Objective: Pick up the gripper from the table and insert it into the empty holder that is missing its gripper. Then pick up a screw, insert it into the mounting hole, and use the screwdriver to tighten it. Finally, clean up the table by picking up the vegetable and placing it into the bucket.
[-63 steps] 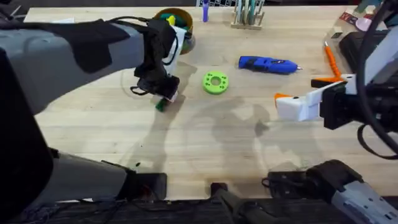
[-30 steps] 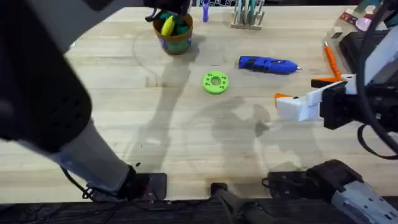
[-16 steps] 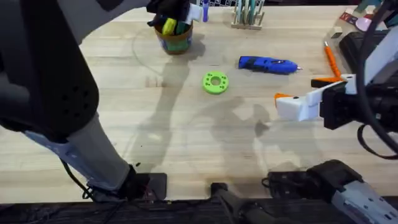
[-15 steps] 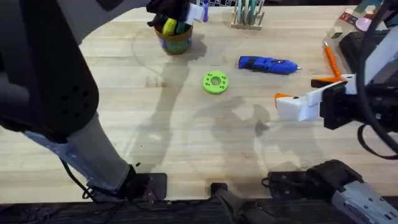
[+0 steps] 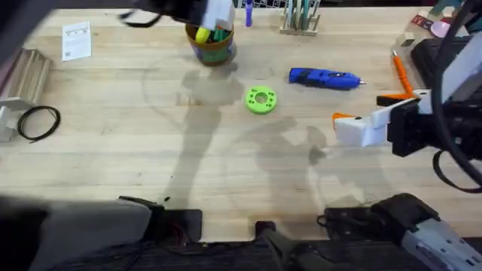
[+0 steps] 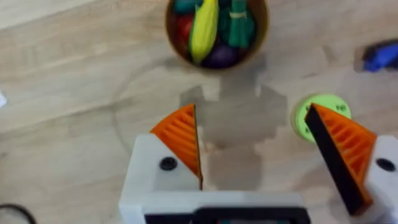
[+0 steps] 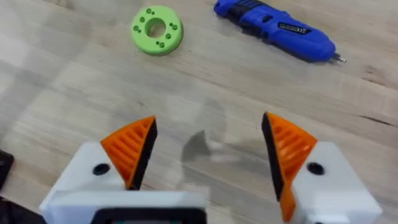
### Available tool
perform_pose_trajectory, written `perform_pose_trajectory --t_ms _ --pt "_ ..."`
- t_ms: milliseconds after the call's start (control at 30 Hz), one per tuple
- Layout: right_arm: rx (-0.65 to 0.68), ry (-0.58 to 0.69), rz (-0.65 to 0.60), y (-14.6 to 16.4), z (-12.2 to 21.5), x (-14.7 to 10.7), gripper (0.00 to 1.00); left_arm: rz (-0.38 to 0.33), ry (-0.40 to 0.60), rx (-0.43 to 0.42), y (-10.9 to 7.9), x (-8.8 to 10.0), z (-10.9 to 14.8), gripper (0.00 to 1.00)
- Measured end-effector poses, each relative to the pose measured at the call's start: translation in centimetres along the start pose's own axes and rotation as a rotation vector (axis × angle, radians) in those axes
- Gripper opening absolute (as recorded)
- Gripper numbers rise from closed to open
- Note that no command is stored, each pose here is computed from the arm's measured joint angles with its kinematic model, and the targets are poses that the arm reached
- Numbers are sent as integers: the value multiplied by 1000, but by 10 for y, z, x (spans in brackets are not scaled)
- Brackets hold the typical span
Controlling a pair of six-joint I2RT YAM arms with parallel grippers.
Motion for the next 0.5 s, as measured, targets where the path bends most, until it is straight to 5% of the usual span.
perform_pose_trajectory --t_ms 200,500 --pt "0 0 0 0 0 0 991 2 4 1 10 -34 51 986" --pt "0 0 0 0 0 0 991 53 101 29 34 -126 48 986"
Point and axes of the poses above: each hand's point on the last joint's axis, 136 mm out from that joint toward the fingers, its own z axis back along the fingers, its own y axis along the line the jaws close on, x = y × z, the point moved 3 cm from there along z, back along the fingers, and after that the axes turned 14 degrees about z, right-handed, at the moved point
